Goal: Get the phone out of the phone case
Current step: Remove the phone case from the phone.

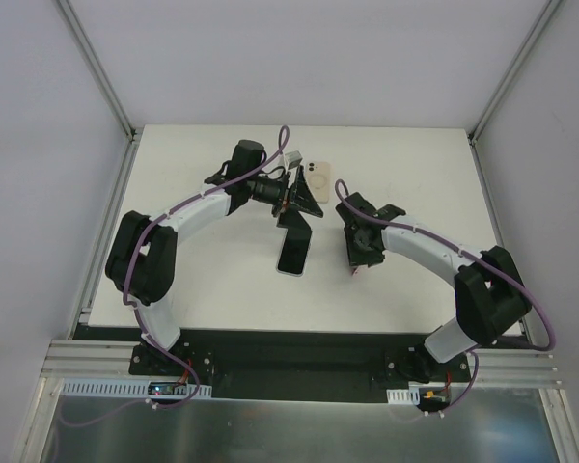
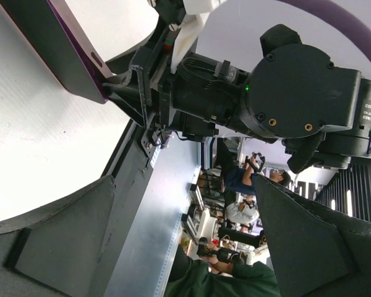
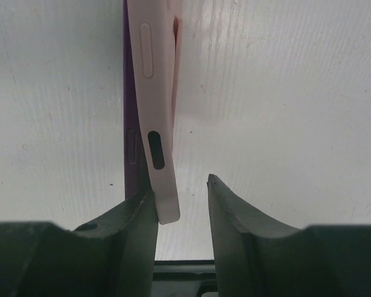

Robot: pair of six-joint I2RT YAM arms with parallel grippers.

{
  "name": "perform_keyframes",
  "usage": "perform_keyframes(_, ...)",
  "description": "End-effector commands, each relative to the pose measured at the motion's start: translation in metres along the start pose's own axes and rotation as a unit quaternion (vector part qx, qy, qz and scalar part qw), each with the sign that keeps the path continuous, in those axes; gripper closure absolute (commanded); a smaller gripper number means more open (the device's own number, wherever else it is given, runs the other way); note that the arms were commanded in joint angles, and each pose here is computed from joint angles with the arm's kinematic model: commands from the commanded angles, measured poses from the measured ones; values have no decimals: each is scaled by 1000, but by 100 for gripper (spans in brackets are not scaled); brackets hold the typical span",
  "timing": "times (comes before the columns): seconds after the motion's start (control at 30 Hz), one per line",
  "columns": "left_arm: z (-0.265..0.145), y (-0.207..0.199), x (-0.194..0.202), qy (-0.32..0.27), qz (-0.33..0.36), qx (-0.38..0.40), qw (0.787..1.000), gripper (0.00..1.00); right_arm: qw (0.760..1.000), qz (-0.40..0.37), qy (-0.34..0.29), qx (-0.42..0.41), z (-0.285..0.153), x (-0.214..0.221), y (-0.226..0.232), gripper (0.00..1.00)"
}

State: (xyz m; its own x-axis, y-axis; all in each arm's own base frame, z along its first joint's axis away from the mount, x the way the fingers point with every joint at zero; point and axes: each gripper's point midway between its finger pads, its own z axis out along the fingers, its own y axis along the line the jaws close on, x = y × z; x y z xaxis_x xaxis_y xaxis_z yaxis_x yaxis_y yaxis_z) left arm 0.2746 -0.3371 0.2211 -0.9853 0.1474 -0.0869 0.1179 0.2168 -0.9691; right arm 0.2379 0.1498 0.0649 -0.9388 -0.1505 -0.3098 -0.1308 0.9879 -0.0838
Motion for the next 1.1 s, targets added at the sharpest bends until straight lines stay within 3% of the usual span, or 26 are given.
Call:
perform_keyframes(0.0, -6, -13, -2, 7, 28, 16, 999, 6, 998, 18, -49, 17, 13, -22, 0, 61)
perform_keyframes(0.2, -3, -1, 2, 7, 15, 6, 1000, 6, 997, 36, -71, 22, 28, -28, -2, 75)
perform_keyframes(0.47, 9, 20, 15, 19, -5, -12, 1000, 7, 996, 35, -83, -6, 55, -38, 10, 80)
perform_keyframes(0.6, 15, 28, 17, 17, -12, -23, 1000, 7, 995, 38, -80, -38, 65, -36, 21, 97)
perform_keyframes(0.87, 33, 48, 12, 37, -44, -30, 998, 9, 986, 48, -74, -143, 65, -28, 52, 99)
perform_keyframes(1.07, 48, 71, 4, 39, -65, -49, 996, 19, 977, 54, -35, -202, 76, -18, 78, 99)
